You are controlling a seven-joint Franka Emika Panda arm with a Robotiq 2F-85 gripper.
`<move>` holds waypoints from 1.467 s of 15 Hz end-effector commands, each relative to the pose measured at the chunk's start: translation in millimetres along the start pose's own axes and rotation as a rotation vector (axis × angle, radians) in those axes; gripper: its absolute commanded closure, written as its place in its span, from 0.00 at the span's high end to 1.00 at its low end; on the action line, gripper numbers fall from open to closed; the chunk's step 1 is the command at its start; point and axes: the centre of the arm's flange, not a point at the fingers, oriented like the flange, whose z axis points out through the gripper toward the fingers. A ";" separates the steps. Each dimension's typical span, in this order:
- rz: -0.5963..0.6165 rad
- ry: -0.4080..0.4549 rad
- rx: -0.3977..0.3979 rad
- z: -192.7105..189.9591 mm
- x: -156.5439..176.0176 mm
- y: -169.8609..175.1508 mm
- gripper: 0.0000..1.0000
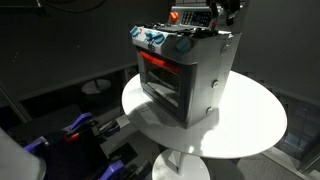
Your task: Push the top right button on the toy stove
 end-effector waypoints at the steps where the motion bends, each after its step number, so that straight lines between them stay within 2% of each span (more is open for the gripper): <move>1: 0.011 -0.027 0.004 -10.8 5.8 1.8 1.00; 7: -0.014 -0.130 -0.025 -39.7 -12.1 15.3 1.00; 16: -0.142 -0.337 -0.123 -94.1 -47.0 40.4 1.00; 22: -0.255 -0.372 -0.127 -124.4 -87.5 59.6 1.00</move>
